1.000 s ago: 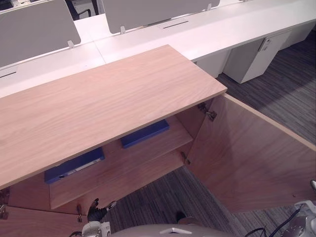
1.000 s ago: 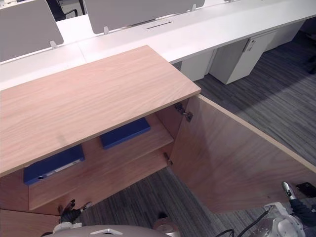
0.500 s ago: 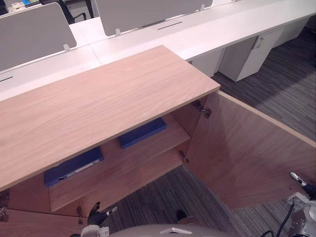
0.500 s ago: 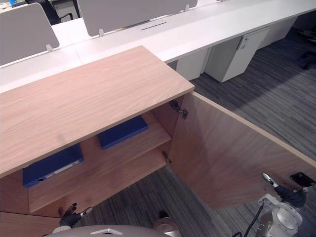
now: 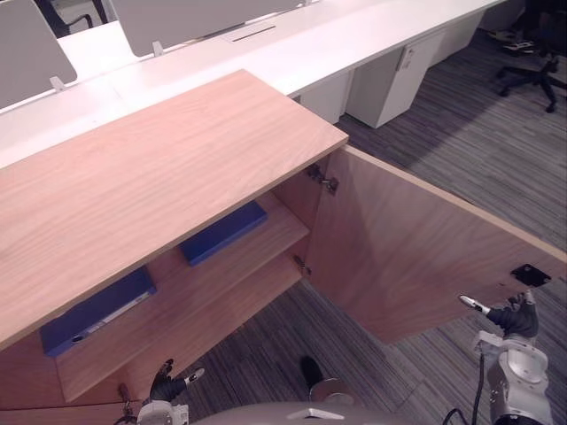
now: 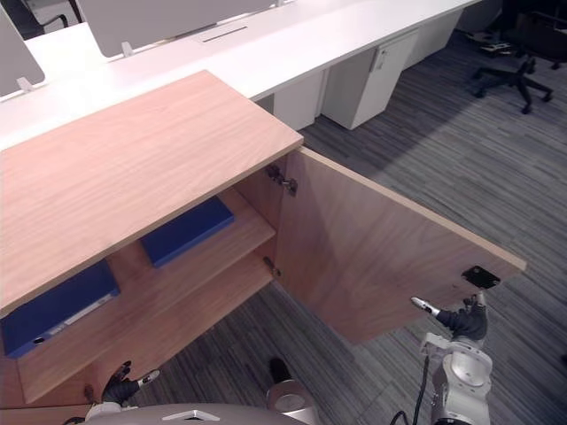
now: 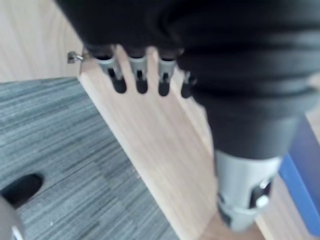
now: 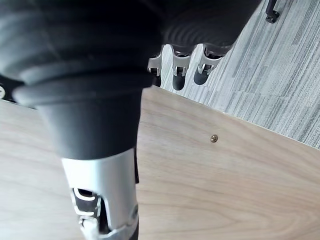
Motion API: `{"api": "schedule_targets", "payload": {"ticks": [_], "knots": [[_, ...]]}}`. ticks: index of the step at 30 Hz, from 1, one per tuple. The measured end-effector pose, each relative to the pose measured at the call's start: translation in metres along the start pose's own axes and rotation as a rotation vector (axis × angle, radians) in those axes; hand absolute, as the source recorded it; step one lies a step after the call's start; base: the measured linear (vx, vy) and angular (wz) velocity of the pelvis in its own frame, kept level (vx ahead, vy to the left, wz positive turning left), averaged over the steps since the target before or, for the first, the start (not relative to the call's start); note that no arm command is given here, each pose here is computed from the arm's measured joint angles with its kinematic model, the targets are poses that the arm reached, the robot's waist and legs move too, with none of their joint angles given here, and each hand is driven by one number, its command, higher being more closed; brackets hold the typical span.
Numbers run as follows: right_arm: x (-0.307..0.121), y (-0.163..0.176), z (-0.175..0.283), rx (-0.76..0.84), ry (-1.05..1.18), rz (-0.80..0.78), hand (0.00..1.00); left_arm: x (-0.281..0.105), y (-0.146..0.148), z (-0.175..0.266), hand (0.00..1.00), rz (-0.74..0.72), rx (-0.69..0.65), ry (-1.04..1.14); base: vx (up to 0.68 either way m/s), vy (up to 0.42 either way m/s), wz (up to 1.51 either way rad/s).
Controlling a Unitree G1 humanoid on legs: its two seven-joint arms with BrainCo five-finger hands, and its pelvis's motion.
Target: Walk over to the cabinet, pick up the folder, carry it to the office cabinet, place the folder inside the office cabinet, then close the office cabinet door
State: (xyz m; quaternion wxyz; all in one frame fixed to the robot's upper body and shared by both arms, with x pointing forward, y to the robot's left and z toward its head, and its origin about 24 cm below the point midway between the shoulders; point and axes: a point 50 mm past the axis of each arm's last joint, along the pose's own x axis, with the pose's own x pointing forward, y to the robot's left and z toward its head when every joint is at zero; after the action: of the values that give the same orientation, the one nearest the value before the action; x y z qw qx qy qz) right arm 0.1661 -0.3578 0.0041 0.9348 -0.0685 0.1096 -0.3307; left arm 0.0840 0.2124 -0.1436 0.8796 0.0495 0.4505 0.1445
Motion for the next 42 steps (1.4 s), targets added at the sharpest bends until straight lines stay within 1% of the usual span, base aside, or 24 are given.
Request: {"api": "schedule_targets", "payload": {"ticks": [3, 8, 14, 21, 27, 30, 32, 33, 34, 36, 39, 42], "knots": [[-0.009, 0.023, 0.000, 0.021, -0.019, 0.049, 0.00, 0.001, 0.004, 0.002, 0.00, 0.007, 0.018, -0.006, -0.05, -0.059, -0.40], [-0.029, 0.037, -0.007, 0.017, -0.010, 0.109, 0.00, 0.004, 0.003, 0.010, 0.00, 0.006, 0.036, -0.031, -0.05, -0.065, -0.15], [-0.056, 0.045, -0.015, 0.006, 0.006, 0.152, 0.00, 0.005, 0.002, 0.012, 0.00, 0.008, 0.036, -0.035, -0.07, -0.065, 0.00], [-0.093, 0.054, -0.034, 0.036, 0.089, 0.189, 0.00, 0.007, 0.000, 0.016, 0.00, 0.010, 0.061, -0.042, -0.06, -0.051, 0.19], [-0.106, 0.060, -0.043, 0.035, 0.136, 0.224, 0.00, 0.010, -0.001, 0.017, 0.00, 0.018, 0.068, -0.028, -0.06, -0.023, 0.19], [-0.118, 0.074, -0.049, 0.037, 0.170, 0.305, 0.00, 0.013, -0.002, 0.024, 0.00, 0.019, 0.074, -0.046, -0.05, -0.032, 0.31], [-0.128, 0.094, -0.050, 0.038, 0.181, 0.417, 0.00, 0.014, -0.003, 0.027, 0.00, 0.018, 0.074, -0.053, -0.04, -0.041, 0.31], [-0.145, 0.107, -0.056, 0.039, 0.217, 0.523, 0.00, 0.014, -0.003, 0.028, 0.00, 0.020, 0.076, -0.056, -0.03, -0.042, 0.39], [-0.148, 0.110, -0.056, 0.041, 0.221, 0.540, 0.00, 0.014, -0.003, 0.028, 0.00, 0.021, 0.077, -0.056, -0.03, -0.041, 0.43], [-0.167, 0.136, -0.056, 0.060, 0.232, 0.707, 0.00, 0.016, -0.008, 0.028, 0.00, 0.006, 0.094, -0.045, -0.04, -0.033, 0.43], [-0.167, 0.163, -0.042, 0.068, 0.160, 0.820, 0.00, 0.017, -0.013, 0.031, 0.00, -0.009, 0.110, -0.055, -0.05, -0.012, 0.59], [-0.158, 0.184, -0.022, 0.094, 0.060, 0.886, 0.00, 0.015, -0.013, 0.025, 0.00, -0.010, 0.120, -0.037, -0.03, 0.015, 0.32]]}}
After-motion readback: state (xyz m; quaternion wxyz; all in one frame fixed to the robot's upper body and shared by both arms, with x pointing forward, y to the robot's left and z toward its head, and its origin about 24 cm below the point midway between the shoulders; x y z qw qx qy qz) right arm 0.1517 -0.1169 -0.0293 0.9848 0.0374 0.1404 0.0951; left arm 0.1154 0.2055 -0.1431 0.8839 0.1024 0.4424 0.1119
